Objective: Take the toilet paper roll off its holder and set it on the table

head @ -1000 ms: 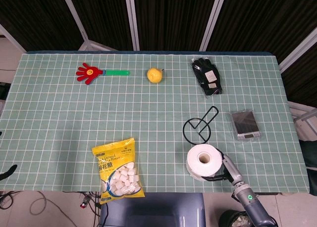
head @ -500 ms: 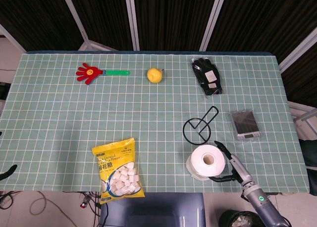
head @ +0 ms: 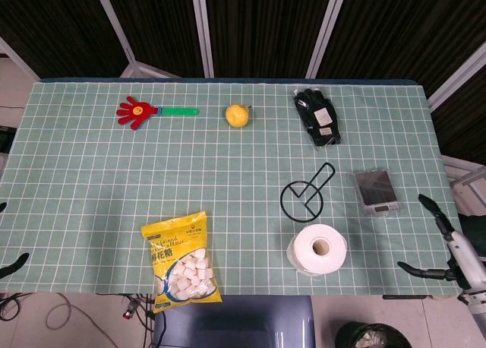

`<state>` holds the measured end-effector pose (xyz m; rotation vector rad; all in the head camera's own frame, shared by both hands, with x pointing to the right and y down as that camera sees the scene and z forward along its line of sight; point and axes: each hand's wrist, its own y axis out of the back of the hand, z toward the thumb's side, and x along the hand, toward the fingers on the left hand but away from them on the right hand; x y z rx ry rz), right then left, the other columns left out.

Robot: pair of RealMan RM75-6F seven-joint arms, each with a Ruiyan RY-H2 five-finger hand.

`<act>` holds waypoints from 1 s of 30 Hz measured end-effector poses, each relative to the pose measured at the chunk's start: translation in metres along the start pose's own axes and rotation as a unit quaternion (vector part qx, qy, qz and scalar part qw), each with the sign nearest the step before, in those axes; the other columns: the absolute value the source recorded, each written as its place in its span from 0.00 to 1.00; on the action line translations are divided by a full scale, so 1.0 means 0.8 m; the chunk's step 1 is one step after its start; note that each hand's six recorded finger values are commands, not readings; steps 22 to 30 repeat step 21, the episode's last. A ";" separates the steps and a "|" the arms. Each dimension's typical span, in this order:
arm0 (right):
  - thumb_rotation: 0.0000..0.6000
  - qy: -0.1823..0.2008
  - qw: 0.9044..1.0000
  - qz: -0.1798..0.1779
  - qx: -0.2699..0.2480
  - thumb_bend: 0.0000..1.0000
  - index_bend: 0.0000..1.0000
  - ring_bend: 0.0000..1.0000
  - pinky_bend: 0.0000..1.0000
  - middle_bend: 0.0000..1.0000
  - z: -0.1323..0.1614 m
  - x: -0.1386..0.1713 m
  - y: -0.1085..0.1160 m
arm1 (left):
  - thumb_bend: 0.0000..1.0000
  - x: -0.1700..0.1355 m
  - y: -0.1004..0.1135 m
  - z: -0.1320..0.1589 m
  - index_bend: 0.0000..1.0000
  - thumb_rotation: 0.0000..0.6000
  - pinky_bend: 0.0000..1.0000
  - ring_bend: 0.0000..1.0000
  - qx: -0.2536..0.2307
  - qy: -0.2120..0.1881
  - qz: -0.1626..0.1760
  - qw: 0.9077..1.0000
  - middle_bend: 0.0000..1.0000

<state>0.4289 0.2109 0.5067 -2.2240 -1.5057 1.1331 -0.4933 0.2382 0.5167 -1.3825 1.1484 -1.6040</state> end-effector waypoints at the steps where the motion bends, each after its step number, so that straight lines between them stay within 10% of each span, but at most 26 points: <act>1: 1.00 -0.001 1.000 -0.008 0.020 0.00 0.00 0.00 0.00 0.00 0.000 0.002 0.004 | 0.12 0.000 0.000 0.000 0.14 1.00 0.00 0.00 0.000 0.000 0.001 1.000 0.00; 6: 1.00 -0.008 0.983 -0.054 0.174 0.00 0.00 0.00 0.00 0.00 0.001 0.012 0.012 | 0.12 0.000 0.002 -0.003 0.14 1.00 0.00 0.00 -0.002 0.003 0.002 1.000 0.00; 16: 1.00 -0.038 0.906 -0.113 0.405 0.00 0.00 0.00 0.00 0.00 -0.010 0.024 -0.003 | 0.12 0.003 0.006 -0.008 0.14 1.00 0.00 0.00 -0.010 0.006 0.007 1.000 0.00; 30: 1.00 -0.042 0.902 -0.120 0.414 0.00 0.00 0.00 0.00 0.00 -0.015 0.026 -0.005 | 0.12 0.004 0.006 -0.010 0.14 1.00 0.00 0.00 -0.010 0.005 0.005 1.000 0.00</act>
